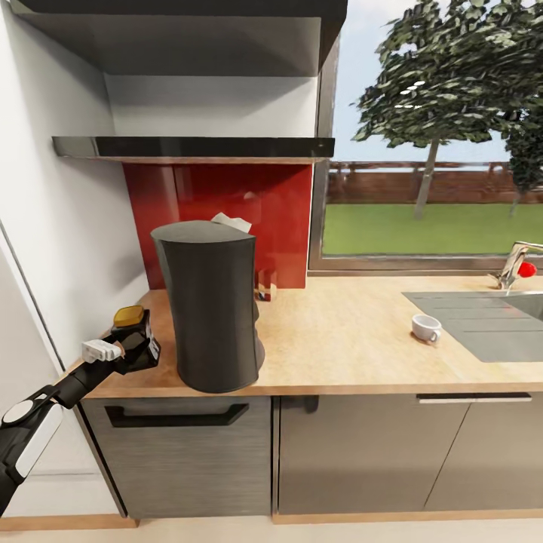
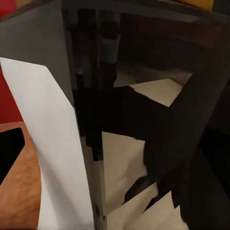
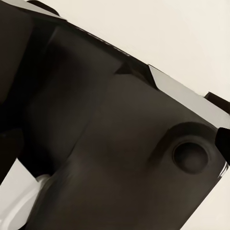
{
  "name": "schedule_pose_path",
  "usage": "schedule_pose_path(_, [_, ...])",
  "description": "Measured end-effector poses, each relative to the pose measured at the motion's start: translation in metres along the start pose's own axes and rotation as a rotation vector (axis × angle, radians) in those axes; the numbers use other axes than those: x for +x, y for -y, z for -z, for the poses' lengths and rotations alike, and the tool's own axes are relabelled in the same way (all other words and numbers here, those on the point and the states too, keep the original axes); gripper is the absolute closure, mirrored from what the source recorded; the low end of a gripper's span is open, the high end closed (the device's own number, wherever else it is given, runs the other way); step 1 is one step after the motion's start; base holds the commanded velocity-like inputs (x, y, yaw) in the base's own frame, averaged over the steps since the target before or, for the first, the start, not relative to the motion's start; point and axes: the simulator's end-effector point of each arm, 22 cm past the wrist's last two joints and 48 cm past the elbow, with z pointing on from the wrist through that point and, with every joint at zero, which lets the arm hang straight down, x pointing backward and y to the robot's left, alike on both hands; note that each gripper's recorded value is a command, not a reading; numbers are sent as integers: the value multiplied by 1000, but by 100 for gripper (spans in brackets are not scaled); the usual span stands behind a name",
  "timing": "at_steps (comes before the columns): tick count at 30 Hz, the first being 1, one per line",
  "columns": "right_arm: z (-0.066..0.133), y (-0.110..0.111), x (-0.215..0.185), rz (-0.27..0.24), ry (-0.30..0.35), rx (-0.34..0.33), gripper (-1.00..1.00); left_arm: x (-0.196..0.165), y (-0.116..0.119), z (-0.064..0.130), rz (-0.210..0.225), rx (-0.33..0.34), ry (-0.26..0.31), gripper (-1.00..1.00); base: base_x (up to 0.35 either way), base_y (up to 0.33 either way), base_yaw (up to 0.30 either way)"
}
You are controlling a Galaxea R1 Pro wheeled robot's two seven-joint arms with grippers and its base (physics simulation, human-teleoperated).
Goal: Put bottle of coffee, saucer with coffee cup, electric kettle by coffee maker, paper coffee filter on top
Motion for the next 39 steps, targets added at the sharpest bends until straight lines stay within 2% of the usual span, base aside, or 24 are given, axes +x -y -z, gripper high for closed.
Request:
schedule_pose_path(8, [-3, 1, 1, 0, 0, 1, -100, 3, 0, 1, 1, 0, 1, 100, 0, 0, 0])
schedule_pose_path(15, [-13, 6, 3, 0, 0, 0, -100, 14, 0, 3, 0, 0, 0, 100, 0, 0, 0])
schedule_pose_path(31, [-13, 6, 3, 1, 0, 0, -100, 14, 0, 3, 1, 0, 1, 100, 0, 0, 0])
schedule_pose_path(39, [-13, 6, 3, 2, 0, 1, -100, 14, 0, 3, 1, 0, 1, 100, 122, 0, 0])
